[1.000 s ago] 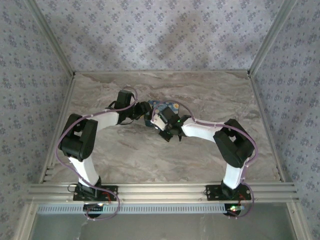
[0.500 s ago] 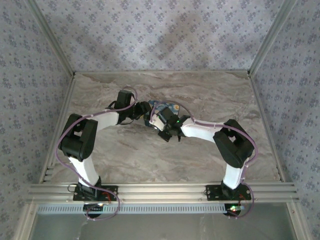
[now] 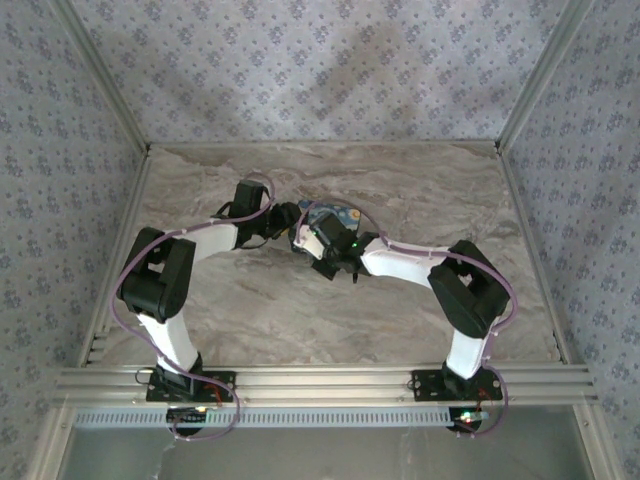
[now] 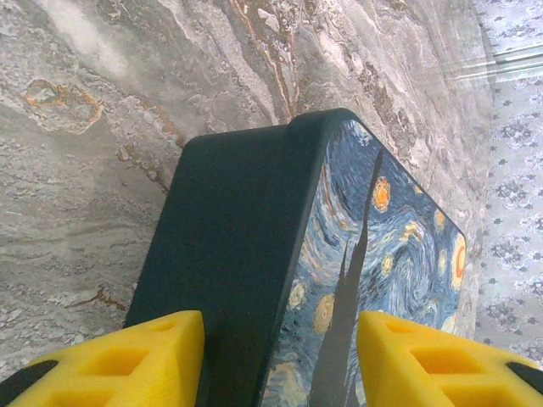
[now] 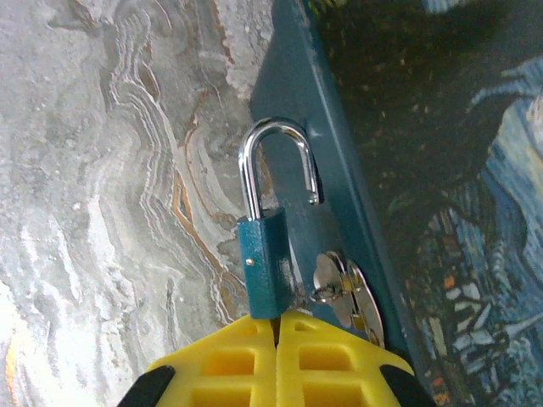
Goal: Unlock the padlock with the key
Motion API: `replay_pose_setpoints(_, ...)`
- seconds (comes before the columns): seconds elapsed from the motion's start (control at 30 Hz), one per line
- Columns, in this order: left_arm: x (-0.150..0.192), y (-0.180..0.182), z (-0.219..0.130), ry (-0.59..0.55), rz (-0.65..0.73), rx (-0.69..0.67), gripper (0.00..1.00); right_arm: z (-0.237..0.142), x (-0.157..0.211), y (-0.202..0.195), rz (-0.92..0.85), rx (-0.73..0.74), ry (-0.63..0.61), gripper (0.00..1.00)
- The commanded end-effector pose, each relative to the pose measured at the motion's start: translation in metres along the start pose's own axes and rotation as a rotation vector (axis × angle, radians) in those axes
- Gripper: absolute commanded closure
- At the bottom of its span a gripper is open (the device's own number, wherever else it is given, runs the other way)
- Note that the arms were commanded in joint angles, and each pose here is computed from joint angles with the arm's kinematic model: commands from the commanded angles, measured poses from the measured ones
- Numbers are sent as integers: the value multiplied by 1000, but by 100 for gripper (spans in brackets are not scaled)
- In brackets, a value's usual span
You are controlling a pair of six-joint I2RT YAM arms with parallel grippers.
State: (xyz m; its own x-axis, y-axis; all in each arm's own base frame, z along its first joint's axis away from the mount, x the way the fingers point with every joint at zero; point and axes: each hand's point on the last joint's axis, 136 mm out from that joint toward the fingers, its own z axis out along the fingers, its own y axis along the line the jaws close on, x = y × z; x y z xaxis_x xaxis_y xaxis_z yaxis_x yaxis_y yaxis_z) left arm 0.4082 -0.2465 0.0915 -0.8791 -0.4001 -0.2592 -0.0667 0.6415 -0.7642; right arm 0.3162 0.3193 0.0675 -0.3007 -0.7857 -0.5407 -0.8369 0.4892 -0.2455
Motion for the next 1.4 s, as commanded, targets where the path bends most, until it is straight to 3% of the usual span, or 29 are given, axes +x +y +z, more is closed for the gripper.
replay_pose_setpoints(0.0,2,-7,-2,-2,6,24,50,-9,-23,-3,-30,21,-55,100)
replay_pose_setpoints(0.57,-9,9,-44,-89,4,-1,49,-49,-30,6,14,19,-132,100)
replay_pose_setpoints(0.83,2,17,-73,-125,69,-63,47,-86,-32,-10,104,60,-201,100)
replay_pose_setpoints(1.1,7,23,-103,-176,151,-135,44,-107,-5,-43,282,137,-211,100)
replay_pose_setpoints(1.2,7,28,-114,-204,191,-172,38,-116,12,-60,375,174,-219,100)
replay_pose_setpoints(1.23,8,30,-117,-215,202,-186,30,-119,19,-65,411,183,-219,100)
replay_pose_setpoints(1.37,7,45,-128,-238,202,-261,15,-128,48,-86,536,227,-208,100)
